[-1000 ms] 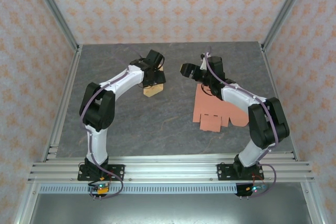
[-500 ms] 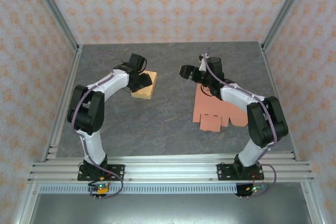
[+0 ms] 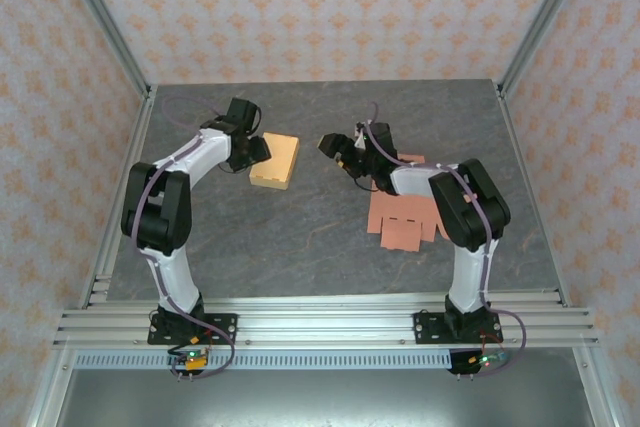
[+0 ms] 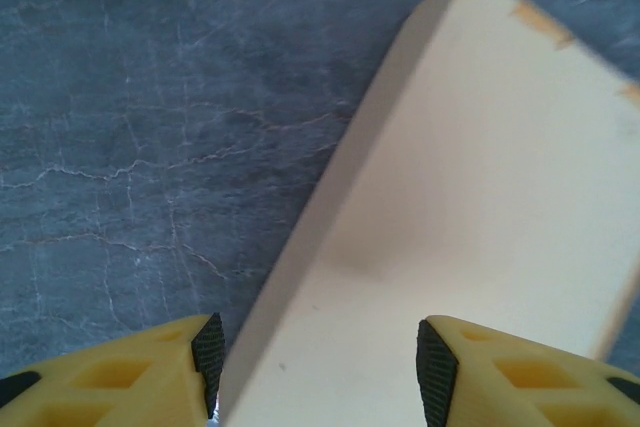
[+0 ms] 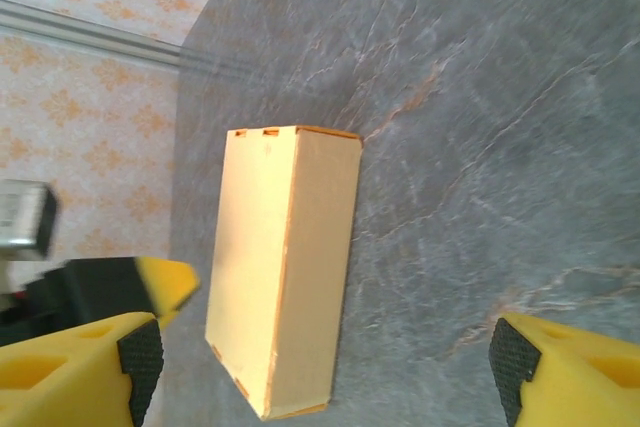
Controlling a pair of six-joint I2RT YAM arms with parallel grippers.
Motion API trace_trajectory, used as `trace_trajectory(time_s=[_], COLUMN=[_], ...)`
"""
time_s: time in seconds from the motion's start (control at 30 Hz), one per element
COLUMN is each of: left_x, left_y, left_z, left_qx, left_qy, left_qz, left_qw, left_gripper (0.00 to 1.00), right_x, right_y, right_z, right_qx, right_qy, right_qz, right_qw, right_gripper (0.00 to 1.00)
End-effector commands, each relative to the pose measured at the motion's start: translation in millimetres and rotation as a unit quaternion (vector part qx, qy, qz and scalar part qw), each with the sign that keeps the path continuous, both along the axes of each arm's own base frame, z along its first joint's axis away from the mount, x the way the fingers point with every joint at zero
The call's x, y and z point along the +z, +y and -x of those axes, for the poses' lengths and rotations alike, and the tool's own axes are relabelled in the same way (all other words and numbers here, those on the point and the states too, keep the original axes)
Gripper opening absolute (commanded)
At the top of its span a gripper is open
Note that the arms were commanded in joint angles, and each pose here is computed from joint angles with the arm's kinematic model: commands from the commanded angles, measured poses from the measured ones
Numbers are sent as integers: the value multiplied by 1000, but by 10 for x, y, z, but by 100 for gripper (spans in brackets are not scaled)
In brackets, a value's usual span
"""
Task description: Fold the paper box
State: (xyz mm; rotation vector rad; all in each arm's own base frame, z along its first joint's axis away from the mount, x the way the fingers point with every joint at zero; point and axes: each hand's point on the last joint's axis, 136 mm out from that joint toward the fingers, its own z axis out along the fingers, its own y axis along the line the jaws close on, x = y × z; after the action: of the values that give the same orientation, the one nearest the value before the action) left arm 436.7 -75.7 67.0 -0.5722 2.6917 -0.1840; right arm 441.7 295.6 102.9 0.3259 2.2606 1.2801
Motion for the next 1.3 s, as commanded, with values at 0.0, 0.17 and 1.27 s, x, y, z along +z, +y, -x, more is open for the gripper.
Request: trace_trajectory(time_s=[0.0, 0.17, 1.27], left_x=[-132, -432, -611], left_y=[68, 135, 256], left_z=[93, 139, 128], left_qx=[-11, -4, 38], left_qy=[18, 32, -73], left_qz=[-19, 33, 273], left_qw=[1000, 999, 958], left_gripper=[54, 32, 19], right_x=[425, 426, 113], right_y=[111, 123, 1132], right_z=[-172, -179, -179], right_qx=[-8, -9, 38], right_qy=[-39, -31, 30], right_qz=[-58, -66, -126], right_qw=[998, 997, 991], right_gripper=[86, 86, 87])
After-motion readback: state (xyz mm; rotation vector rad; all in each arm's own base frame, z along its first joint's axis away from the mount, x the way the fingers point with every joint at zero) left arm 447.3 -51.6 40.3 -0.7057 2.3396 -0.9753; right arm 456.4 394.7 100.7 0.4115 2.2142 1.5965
